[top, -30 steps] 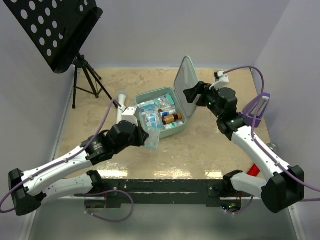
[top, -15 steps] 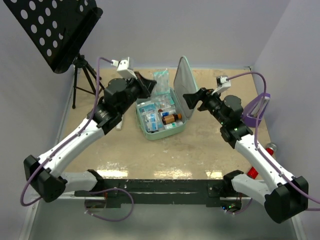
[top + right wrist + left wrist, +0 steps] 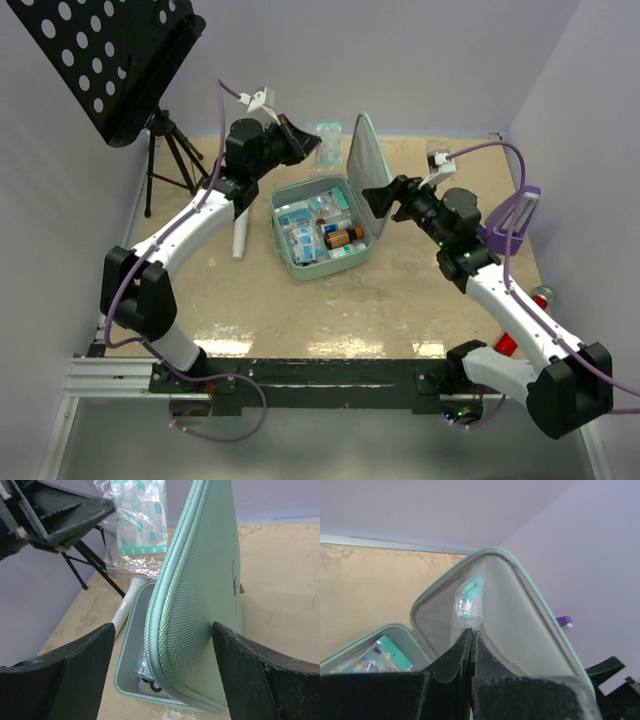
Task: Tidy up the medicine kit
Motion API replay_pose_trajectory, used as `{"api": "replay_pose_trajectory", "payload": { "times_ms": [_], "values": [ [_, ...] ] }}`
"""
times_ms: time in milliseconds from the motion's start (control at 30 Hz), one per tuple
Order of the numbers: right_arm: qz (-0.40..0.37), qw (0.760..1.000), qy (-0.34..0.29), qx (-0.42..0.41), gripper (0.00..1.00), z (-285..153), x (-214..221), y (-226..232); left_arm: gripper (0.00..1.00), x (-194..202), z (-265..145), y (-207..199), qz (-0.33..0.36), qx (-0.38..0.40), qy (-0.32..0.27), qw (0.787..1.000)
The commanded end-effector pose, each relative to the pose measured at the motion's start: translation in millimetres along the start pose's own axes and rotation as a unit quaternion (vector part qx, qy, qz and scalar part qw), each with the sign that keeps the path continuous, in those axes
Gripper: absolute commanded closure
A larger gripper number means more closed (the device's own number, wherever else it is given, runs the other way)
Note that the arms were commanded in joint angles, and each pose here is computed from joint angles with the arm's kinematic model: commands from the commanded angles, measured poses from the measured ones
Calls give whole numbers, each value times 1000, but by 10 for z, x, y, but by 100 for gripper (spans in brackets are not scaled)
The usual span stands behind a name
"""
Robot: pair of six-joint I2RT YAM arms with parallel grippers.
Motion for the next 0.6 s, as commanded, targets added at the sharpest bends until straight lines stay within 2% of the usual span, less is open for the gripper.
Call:
{"api": "replay_pose_trajectory", "payload": {
  "times_ms": [0, 267, 400, 567],
  "values": [
    [-10, 999, -27, -24, 18, 22, -189, 103, 100, -402, -66, -568, -10, 99, -38, 994],
    [-13, 999, -31, -17, 18, -48, -159, 78, 100, -428, -88, -763, 12, 191, -54, 980],
    [-18, 999, -32, -13, 18, -92, -159, 72, 100, -332, 11, -745, 68, 228, -42, 970],
    [-16, 999, -31, -18, 18, -111, -165, 94, 100, -262, 49, -762, 145, 281, -54, 947]
  ]
}}
Point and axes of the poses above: each gripper's point midway between its finger pads, its own z axis out along the fingers, its own y axis along the line the jaws close on, x = y × z, the point moved 5 cm from there along -z, back along the fingers, and after that the axes turned 1 degree about -z, right-handed, at the moved point
